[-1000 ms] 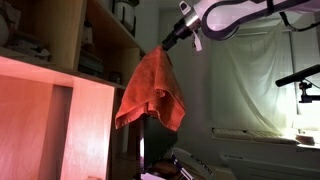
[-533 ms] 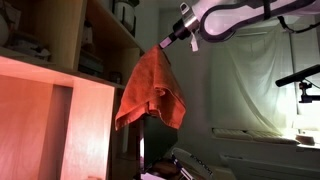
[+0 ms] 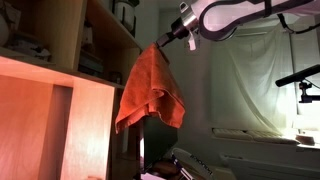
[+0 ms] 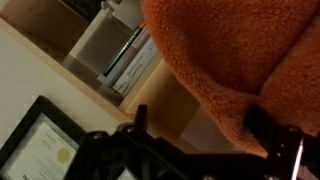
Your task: Pick up the towel and wipe the screen of the computer monitor
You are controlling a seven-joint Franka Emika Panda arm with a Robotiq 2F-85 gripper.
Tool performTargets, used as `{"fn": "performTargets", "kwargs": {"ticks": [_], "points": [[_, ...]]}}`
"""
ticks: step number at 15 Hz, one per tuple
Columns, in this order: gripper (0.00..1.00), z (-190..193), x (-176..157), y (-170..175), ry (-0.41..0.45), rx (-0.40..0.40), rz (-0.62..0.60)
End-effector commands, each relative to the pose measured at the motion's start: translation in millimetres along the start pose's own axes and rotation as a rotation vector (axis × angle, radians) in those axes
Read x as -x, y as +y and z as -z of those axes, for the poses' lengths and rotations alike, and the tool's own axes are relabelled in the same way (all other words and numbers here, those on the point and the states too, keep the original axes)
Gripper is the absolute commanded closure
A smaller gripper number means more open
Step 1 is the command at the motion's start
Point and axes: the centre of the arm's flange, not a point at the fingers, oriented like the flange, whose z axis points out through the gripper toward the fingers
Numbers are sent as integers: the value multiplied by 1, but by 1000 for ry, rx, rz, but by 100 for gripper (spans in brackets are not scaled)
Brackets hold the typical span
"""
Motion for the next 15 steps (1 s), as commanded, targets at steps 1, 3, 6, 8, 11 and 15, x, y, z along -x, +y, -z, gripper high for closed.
{"fn": "performTargets", "kwargs": {"ticks": [1, 3, 6, 8, 11, 15], "points": [[0, -8, -13, 11, -62, 16, 76], [0, -9, -11, 14, -136, 61, 171], [0, 3, 27, 25, -227, 121, 298], [0, 1, 36, 31, -277, 158, 384], [0, 1, 49, 36, -335, 202, 524], [0, 0, 60, 39, -389, 236, 694]]}}
